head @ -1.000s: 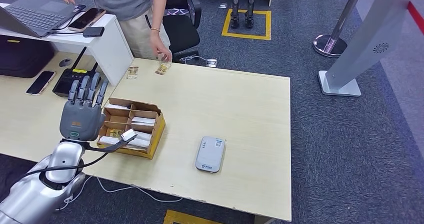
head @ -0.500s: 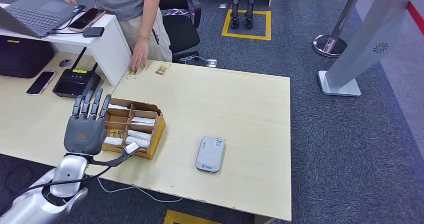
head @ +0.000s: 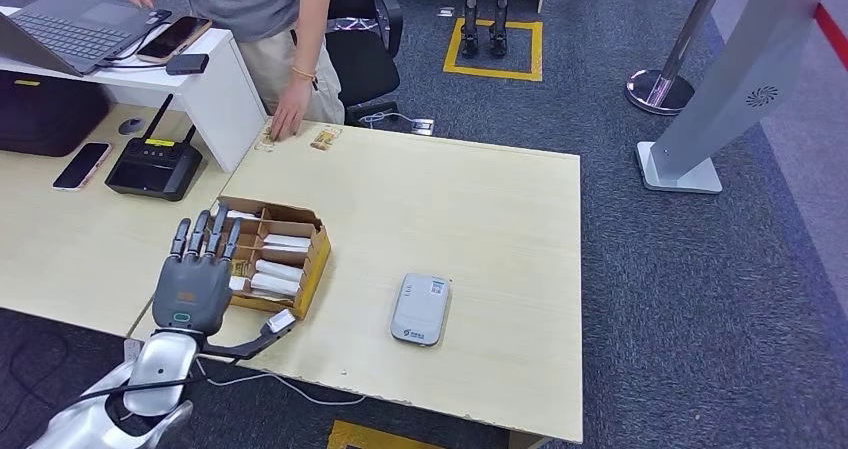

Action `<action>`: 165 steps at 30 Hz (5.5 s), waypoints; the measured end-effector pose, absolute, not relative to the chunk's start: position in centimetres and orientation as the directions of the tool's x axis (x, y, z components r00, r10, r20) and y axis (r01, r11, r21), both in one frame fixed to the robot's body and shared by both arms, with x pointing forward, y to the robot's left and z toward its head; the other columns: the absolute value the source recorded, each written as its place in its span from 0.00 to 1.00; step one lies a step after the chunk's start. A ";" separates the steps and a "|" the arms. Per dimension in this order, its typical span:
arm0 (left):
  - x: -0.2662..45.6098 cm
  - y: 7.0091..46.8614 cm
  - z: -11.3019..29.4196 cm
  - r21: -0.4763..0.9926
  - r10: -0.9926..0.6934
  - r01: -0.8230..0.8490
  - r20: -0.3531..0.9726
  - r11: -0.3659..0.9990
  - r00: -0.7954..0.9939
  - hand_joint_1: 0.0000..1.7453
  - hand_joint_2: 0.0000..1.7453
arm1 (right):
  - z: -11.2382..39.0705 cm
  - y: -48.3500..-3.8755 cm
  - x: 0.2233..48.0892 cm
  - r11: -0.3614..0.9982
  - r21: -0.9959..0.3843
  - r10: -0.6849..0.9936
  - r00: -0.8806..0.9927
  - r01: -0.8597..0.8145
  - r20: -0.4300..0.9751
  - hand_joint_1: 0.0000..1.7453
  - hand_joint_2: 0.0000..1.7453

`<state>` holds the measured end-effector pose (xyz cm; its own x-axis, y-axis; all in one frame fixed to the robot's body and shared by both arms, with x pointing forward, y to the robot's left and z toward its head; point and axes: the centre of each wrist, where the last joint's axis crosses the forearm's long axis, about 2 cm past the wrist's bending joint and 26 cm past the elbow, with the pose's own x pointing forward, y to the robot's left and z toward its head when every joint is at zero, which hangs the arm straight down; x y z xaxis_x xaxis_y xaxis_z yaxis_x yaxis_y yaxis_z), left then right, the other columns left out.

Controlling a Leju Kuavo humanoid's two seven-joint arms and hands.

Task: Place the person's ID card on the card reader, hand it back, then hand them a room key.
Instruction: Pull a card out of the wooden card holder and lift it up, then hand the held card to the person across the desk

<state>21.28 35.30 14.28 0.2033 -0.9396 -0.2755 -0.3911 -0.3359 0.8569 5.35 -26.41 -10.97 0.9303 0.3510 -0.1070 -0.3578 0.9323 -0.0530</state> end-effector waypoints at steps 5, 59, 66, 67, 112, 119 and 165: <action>20.8 34.8 13.8 0.873 -0.939 -0.356 -0.271 -0.333 0.212 0.00 1.00 | -11.0 -26.4 5.3 0.934 -0.052 0.346 0.932 -0.353 -0.111 0.00 1.00; 20.6 31.2 11.8 0.928 -0.972 -0.294 -0.200 -0.227 0.120 0.00 1.00 | -11.0 -26.4 5.0 0.934 -0.053 0.345 0.932 -0.352 -0.116 0.00 1.00; 21.2 31.2 11.3 0.932 -0.970 -0.276 -0.207 -0.234 0.125 0.00 1.00 | -11.0 -26.3 5.0 0.930 -0.054 0.355 0.928 -0.363 -0.112 0.00 1.00; 21.2 31.2 11.2 0.932 -0.970 -0.273 -0.208 -0.236 0.130 0.00 1.00 | -11.0 -26.3 5.0 0.930 -0.053 0.357 0.928 -0.364 -0.112 0.00 1.00; 21.9 31.5 10.0 0.935 -0.968 -0.256 -0.217 -0.243 0.128 1.00 1.00 | -11.0 -26.2 5.0 0.904 -0.059 0.414 0.902 -0.423 -0.122 0.00 1.00; 22.0 31.3 10.0 0.936 -0.970 -0.260 -0.214 -0.237 0.116 1.00 1.00 | -11.0 -26.2 5.0 0.895 -0.061 0.432 0.893 -0.441 -0.123 0.00 1.00; 37.4 31.8 26.0 0.615 -0.898 -0.716 -0.438 -0.330 0.038 1.00 1.00 | -10.7 -25.3 6.8 0.804 -0.066 0.586 0.806 -0.591 -0.082 0.00 1.00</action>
